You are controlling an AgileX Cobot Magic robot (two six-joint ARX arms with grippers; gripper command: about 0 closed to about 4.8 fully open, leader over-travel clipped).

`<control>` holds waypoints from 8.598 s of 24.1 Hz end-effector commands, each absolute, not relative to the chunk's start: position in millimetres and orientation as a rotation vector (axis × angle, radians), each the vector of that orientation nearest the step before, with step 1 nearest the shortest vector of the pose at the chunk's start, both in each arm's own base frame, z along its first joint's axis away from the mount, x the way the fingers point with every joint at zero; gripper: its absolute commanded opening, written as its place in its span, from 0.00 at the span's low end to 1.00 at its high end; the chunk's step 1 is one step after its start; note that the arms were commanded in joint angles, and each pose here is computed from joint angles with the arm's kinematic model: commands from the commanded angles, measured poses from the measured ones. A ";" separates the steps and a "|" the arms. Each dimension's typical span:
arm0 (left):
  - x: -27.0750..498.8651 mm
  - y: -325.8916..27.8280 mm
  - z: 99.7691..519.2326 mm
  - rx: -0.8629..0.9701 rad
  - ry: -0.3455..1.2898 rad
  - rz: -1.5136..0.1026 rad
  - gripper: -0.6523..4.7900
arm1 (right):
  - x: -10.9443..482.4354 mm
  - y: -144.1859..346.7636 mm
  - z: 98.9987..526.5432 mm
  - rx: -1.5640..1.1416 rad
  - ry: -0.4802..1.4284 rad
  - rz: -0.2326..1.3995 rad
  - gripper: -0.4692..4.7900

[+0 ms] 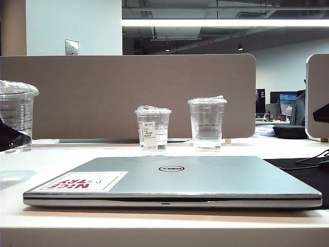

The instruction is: Pick up the coffee cup on the left and place it on the left side of the laptop.

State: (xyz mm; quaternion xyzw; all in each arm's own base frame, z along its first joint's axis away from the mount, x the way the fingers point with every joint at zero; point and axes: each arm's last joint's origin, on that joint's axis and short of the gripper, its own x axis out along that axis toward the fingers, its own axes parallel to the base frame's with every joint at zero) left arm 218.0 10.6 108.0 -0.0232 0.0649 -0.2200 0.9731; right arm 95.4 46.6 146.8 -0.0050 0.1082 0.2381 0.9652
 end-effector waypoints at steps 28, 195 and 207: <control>231.5 5.9 74.5 -0.088 0.242 -0.545 0.84 | 94.9 46.5 148.6 -0.004 0.188 0.483 0.08; 96.8 -3.4 174.6 0.023 -0.097 -0.063 0.11 | 97.5 -0.6 161.4 0.034 0.025 0.025 0.08; 96.8 -3.4 174.6 0.023 -0.097 -0.063 0.11 | 97.5 -0.6 161.4 0.034 0.025 0.025 0.08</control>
